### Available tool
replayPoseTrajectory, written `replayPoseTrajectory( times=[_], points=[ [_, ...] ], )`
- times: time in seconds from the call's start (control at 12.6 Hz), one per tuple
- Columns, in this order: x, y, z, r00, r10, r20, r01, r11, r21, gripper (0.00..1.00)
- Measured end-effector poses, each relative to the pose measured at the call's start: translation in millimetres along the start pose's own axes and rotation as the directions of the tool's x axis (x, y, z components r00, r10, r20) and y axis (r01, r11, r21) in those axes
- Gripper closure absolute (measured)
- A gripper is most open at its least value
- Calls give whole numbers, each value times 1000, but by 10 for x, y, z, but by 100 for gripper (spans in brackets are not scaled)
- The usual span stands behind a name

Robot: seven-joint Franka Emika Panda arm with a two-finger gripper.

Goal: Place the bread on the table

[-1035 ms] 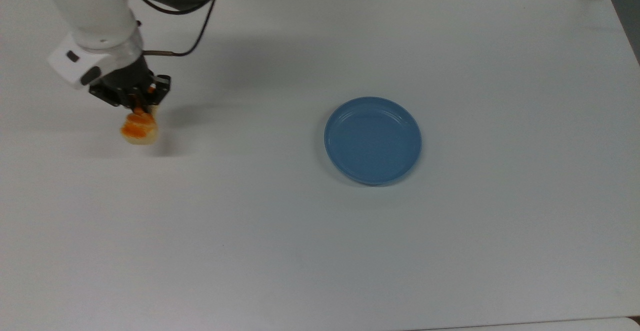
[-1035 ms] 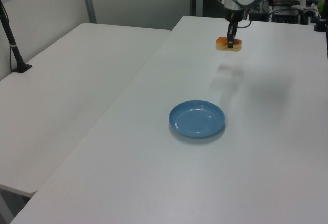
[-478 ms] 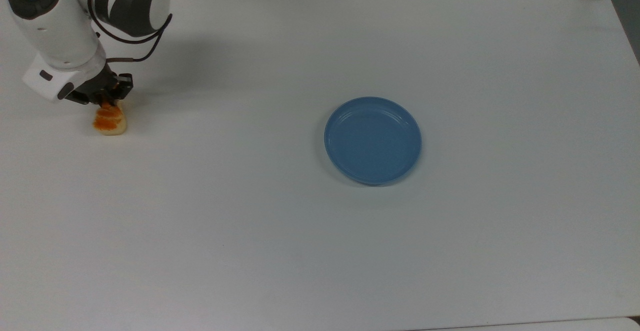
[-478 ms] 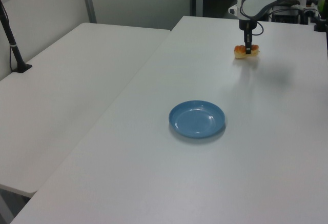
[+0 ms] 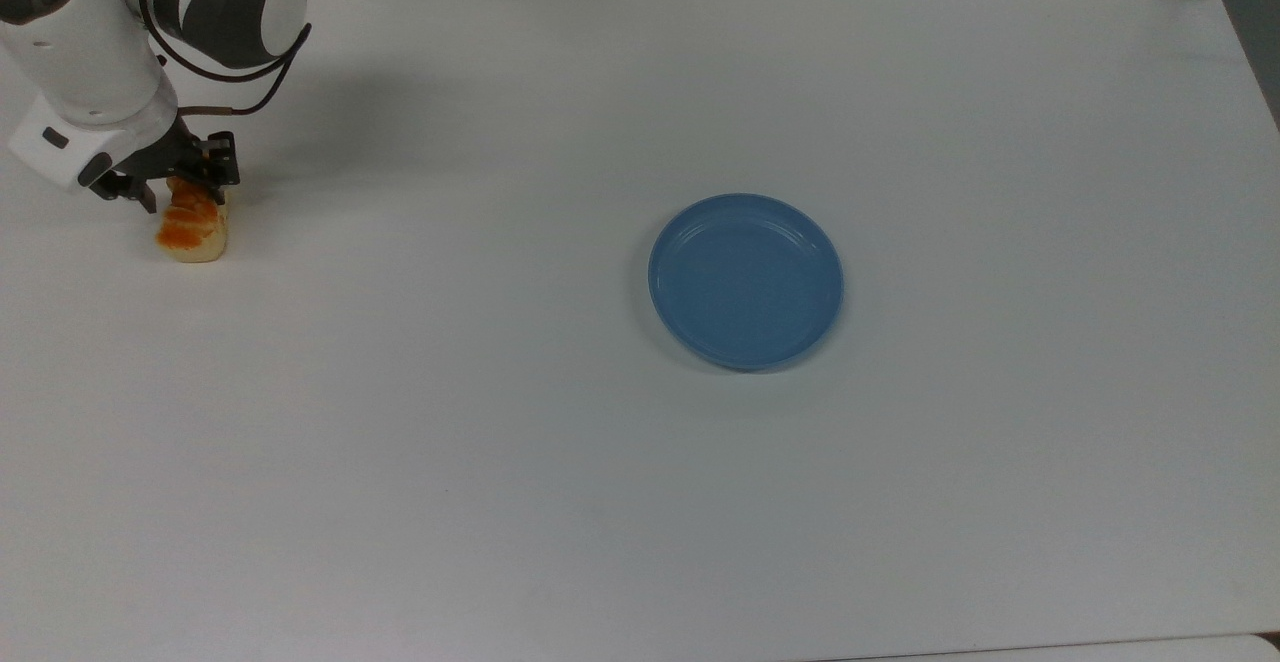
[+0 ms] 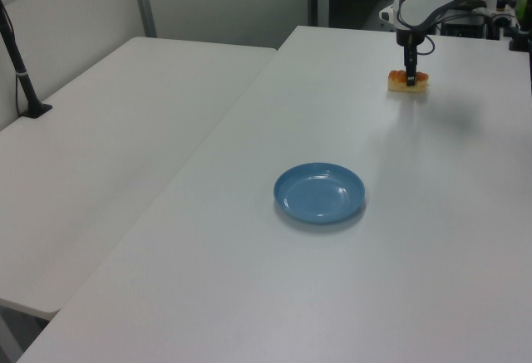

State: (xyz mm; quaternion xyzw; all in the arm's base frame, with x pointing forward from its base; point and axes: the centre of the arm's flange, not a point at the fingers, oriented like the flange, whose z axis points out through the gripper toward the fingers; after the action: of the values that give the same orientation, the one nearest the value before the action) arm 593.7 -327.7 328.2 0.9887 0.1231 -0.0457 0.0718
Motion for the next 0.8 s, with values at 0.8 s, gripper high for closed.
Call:
replayPoseTrajectory(
  times=[0.8],
  points=[
    [-118,-1051,-2755,872,490,12,-485,858,169,0]
  ],
)
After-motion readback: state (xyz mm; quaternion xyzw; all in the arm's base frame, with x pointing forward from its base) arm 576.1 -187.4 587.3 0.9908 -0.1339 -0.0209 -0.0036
